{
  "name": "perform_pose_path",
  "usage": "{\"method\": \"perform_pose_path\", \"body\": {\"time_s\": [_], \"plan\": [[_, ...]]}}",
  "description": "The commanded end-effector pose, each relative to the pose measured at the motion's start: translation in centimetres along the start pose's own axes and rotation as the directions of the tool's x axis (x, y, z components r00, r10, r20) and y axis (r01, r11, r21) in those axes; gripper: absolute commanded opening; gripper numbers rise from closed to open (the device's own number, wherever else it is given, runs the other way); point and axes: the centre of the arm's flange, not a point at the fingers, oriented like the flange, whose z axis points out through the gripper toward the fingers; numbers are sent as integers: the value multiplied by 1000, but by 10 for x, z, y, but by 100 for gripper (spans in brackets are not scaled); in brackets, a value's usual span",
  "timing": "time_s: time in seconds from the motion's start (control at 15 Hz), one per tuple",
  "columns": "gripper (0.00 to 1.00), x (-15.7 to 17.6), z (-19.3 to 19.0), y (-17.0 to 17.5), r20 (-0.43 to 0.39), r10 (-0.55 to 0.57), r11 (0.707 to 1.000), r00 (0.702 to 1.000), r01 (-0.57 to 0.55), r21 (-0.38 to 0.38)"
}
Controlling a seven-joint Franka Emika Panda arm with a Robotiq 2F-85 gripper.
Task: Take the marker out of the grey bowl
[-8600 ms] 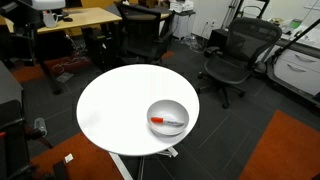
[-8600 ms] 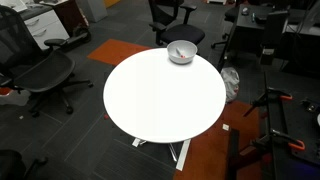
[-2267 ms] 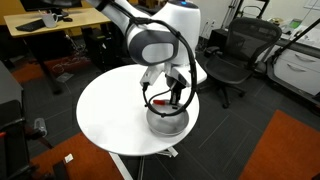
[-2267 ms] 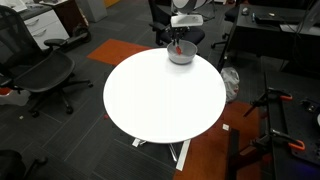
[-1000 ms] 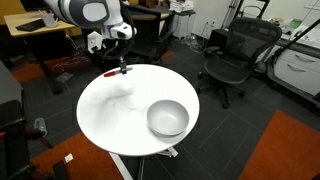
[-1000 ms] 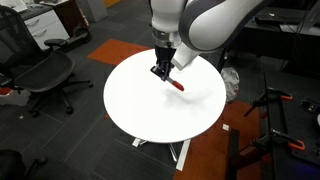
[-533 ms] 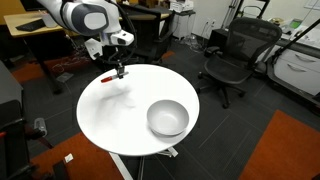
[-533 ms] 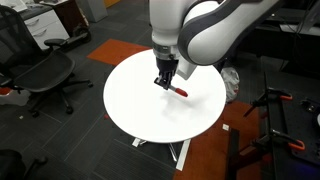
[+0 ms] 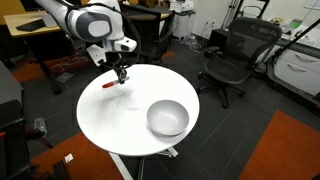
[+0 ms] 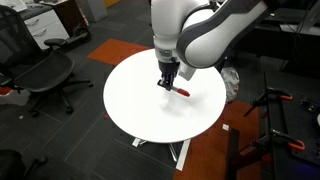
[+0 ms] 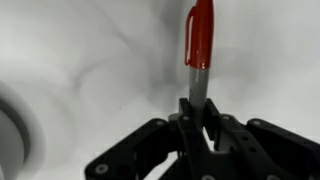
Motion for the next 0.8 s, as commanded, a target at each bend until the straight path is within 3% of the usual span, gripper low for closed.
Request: {"method": "perform_pose_path", "body": {"time_s": [0.0,0.07,0.2,0.6,0.73], "plan": [[4,9,5,6,18,-19,1000,1000,19,14],[42,11,4,8,23,-19,1000,1000,19,12],[50,16,1,12,25,-24,1000,999,24,15],[95,29,-12,25,18,-32,999,999,32,15],[100,32,-14,27,19,-29,999,999,29,14]]}}
